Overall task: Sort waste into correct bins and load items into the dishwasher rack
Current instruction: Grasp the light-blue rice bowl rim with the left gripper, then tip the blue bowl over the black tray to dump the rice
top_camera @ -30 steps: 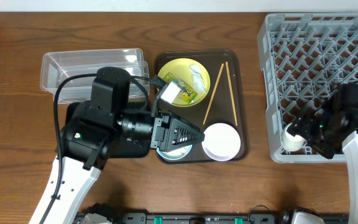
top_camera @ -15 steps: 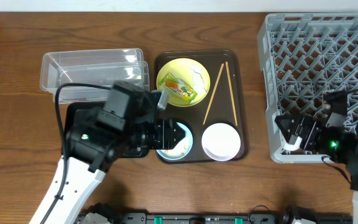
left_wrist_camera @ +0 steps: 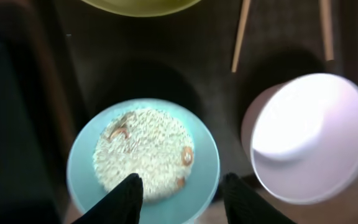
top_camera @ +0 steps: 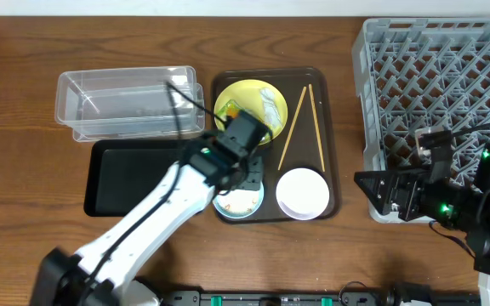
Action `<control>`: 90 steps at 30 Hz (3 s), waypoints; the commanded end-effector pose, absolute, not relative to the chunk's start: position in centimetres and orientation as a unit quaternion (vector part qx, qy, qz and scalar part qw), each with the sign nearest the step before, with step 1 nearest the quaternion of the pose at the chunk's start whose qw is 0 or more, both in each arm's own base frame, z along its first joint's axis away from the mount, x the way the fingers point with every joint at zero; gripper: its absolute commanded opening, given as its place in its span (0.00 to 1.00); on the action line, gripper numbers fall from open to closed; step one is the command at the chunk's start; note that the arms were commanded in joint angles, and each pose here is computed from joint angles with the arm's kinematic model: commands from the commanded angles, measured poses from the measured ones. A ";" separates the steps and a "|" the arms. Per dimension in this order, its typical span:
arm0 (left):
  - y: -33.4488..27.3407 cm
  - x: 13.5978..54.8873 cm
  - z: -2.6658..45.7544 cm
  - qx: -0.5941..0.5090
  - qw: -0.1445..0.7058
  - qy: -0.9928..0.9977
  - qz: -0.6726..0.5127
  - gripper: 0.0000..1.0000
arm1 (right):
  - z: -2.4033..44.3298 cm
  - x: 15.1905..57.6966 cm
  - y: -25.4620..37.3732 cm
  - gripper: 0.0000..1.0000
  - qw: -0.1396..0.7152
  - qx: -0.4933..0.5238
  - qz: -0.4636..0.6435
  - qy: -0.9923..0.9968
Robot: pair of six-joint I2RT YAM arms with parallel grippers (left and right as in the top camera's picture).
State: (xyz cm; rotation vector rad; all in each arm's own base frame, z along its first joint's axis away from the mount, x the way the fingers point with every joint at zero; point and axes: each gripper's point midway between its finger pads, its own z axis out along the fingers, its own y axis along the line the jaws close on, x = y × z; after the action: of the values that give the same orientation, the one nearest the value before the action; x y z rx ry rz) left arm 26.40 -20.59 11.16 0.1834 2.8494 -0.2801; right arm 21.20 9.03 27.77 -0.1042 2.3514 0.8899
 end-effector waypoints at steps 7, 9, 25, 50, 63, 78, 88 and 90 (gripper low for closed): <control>-21.2 27.2 4.0 0.062 0.095 0.993 -0.025 0.41 | 28.3 20.8 9.6 0.87 0.313 -0.064 0.342 0.884; -21.3 27.1 3.2 0.060 0.087 0.994 -0.023 0.40 | 28.2 20.7 9.6 0.87 0.311 -0.064 0.342 0.884; -21.6 27.0 6.4 0.059 0.102 0.992 -0.039 0.35 | 28.2 20.7 9.6 0.88 0.309 -0.063 0.342 0.885; -23.9 27.0 3.3 0.027 0.092 0.995 -0.040 0.19 | 28.2 20.7 9.6 0.89 0.309 -0.063 0.343 0.885; -24.5 25.8 4.7 0.046 0.093 0.994 -0.040 0.06 | 28.1 20.7 9.6 0.91 0.308 -0.062 0.343 0.885; -21.0 25.8 17.2 0.071 0.146 0.981 -0.109 0.06 | 28.1 20.7 9.6 0.91 0.307 -0.061 0.342 0.886; -15.1 27.8 21.1 0.029 0.090 0.918 -0.384 0.06 | 28.0 20.6 9.6 0.91 0.305 -0.060 0.342 0.887; -13.5 27.9 21.2 0.021 0.097 0.898 -0.429 0.06 | 28.0 20.6 9.6 0.91 0.305 -0.060 0.342 0.887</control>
State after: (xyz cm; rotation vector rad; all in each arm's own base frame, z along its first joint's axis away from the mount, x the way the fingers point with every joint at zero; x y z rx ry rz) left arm 28.78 -13.09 19.45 -0.0726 2.8059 -0.9033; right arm 20.82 9.16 27.54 -0.1185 2.3646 0.8969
